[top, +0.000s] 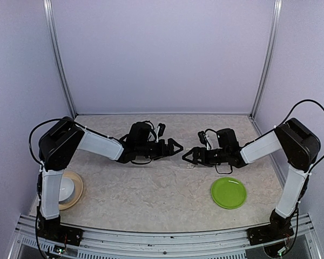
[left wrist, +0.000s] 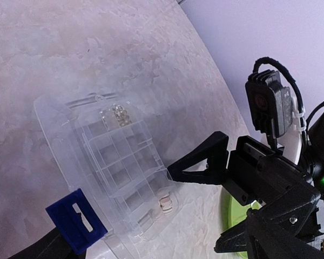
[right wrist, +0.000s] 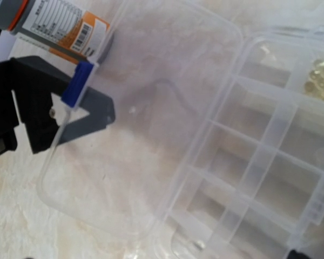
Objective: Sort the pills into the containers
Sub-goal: Close the lid of the pill container.
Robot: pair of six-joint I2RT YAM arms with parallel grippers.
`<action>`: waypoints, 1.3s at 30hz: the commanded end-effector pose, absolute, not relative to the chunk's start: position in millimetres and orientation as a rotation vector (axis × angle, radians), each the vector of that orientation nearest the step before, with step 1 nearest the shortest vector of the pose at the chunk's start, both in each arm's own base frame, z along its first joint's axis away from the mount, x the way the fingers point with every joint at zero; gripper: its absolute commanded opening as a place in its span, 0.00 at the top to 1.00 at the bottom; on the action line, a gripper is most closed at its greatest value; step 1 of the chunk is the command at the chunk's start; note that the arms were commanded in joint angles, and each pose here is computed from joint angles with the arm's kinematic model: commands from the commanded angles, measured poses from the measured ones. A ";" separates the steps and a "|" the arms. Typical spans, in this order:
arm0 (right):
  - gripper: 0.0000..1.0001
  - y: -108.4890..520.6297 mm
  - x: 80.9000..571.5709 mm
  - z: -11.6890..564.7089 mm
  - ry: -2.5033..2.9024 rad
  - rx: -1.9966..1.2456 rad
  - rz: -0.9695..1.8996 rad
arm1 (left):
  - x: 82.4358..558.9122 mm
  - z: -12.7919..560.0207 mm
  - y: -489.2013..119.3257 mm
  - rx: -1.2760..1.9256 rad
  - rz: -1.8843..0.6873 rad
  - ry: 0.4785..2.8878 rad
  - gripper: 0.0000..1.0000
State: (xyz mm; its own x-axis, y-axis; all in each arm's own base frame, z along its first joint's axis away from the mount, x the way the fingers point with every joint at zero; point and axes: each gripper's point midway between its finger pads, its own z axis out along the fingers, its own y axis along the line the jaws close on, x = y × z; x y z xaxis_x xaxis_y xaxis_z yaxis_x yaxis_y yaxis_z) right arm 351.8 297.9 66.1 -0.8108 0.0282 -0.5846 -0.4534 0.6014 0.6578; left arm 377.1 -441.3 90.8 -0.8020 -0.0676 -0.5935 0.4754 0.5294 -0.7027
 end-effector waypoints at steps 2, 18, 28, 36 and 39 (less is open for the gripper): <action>0.00 303.7 354.5 67.9 2.260 -0.368 1.149 | 368.3 126.7 -456.5 0.396 -1.326 2.102 0.01; 0.00 303.8 354.6 68.1 2.257 -0.370 1.148 | 356.8 146.7 -470.9 0.447 -1.302 2.049 0.01; 0.00 303.0 354.6 71.4 2.243 -0.372 1.144 | 363.2 127.5 -467.8 0.407 -1.220 2.117 0.01; 0.00 305.3 354.2 76.1 2.225 -0.386 1.163 | 363.7 120.0 -468.0 0.402 -1.211 2.139 0.01; 0.00 306.6 353.9 77.7 2.218 -0.390 1.173 | 362.2 120.2 -469.0 0.403 -1.224 2.133 0.01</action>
State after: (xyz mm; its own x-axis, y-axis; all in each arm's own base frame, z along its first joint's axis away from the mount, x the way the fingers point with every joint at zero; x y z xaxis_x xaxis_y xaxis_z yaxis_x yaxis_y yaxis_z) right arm 351.7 298.5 66.9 -0.8035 0.0195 -0.5949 -0.4673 0.5984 0.6508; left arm 359.5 -462.7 112.1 -0.7698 -0.0421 -0.6369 0.5215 0.5337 -0.6657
